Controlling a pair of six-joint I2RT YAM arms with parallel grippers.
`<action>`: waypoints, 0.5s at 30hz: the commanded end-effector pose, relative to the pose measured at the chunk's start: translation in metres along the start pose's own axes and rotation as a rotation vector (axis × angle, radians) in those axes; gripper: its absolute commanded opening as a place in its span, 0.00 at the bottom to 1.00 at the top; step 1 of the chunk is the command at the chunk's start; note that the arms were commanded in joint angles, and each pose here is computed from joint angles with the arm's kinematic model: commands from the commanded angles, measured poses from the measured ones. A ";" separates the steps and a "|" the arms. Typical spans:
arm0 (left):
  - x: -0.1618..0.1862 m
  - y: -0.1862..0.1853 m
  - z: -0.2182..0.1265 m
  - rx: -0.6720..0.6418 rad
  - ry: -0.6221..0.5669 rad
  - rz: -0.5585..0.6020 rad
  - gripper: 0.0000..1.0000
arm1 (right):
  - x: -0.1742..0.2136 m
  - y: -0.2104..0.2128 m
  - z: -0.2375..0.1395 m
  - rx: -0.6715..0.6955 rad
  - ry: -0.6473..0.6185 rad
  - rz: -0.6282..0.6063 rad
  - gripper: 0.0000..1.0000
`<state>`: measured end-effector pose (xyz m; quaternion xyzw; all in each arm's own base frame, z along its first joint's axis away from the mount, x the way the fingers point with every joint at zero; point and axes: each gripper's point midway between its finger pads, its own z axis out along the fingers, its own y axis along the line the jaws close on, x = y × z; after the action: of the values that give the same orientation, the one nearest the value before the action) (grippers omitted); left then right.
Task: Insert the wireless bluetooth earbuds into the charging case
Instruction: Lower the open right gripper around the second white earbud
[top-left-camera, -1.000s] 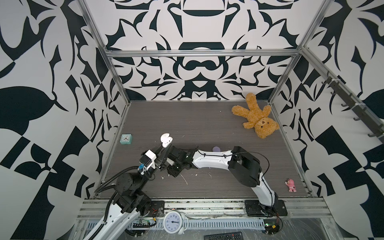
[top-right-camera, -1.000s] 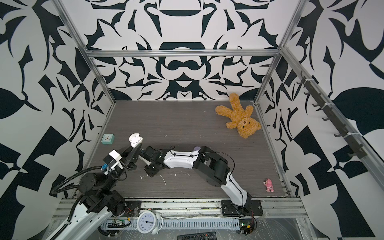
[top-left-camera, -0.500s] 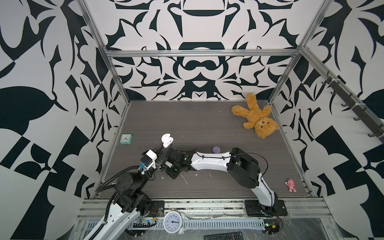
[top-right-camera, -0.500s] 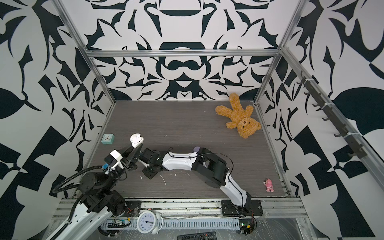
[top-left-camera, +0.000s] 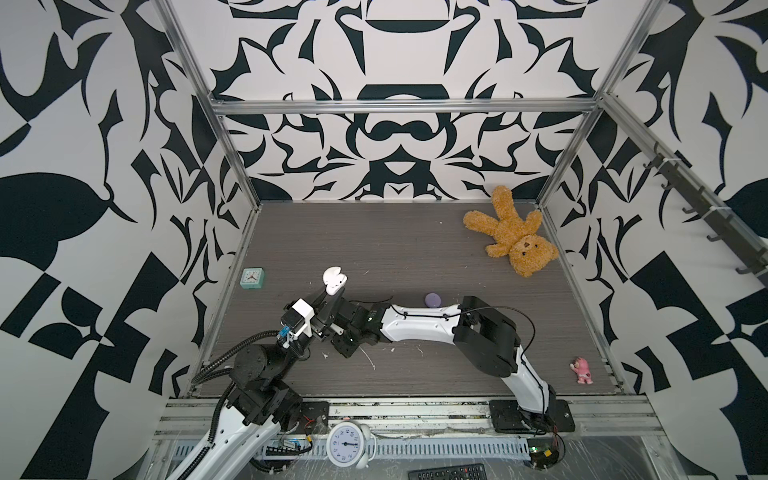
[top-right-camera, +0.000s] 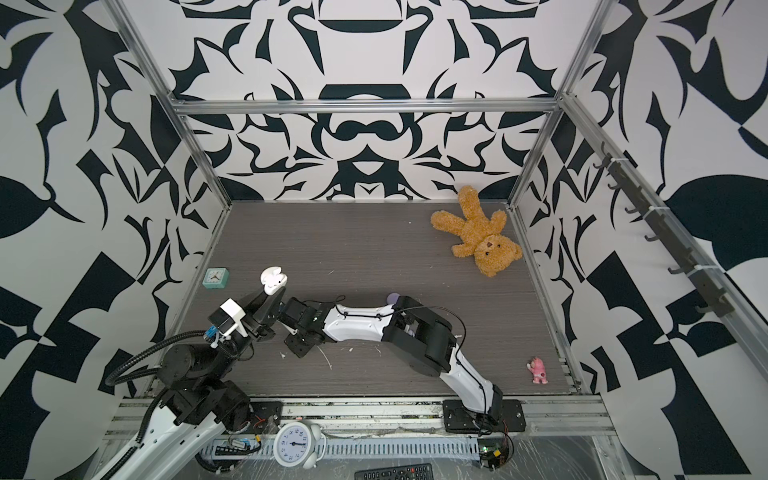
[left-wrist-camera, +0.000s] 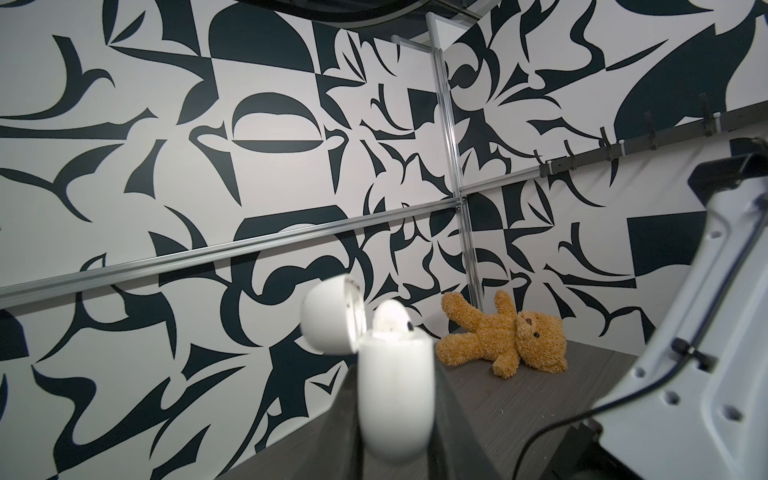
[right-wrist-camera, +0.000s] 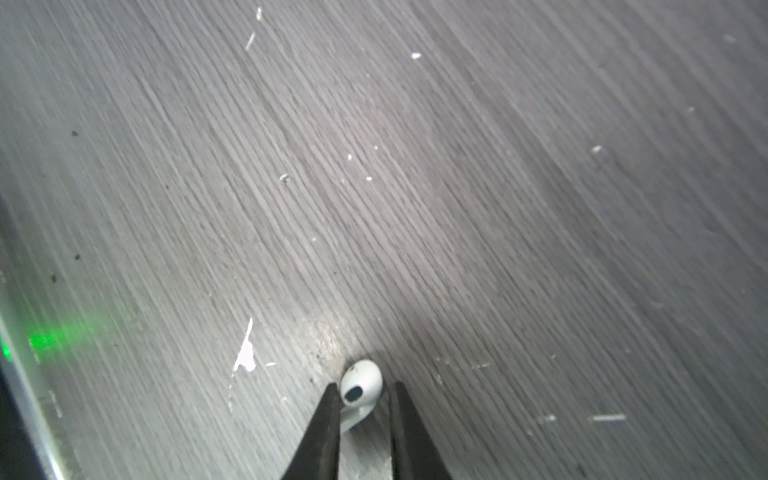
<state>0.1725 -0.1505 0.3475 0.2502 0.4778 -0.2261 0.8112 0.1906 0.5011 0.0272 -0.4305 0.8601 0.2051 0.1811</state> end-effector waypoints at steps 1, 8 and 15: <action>-0.001 0.000 0.000 0.000 -0.011 -0.001 0.00 | 0.007 -0.008 0.003 0.042 0.013 -0.012 0.22; -0.001 0.000 -0.001 -0.001 -0.012 -0.001 0.00 | 0.015 -0.015 -0.013 0.075 0.000 -0.015 0.19; -0.001 0.001 0.000 -0.004 -0.011 -0.003 0.00 | 0.020 -0.026 -0.044 0.128 -0.031 -0.024 0.18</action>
<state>0.1738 -0.1502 0.3457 0.2494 0.4802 -0.2251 0.8103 0.1886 0.4629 0.0285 -0.4280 0.8651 0.1690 0.1995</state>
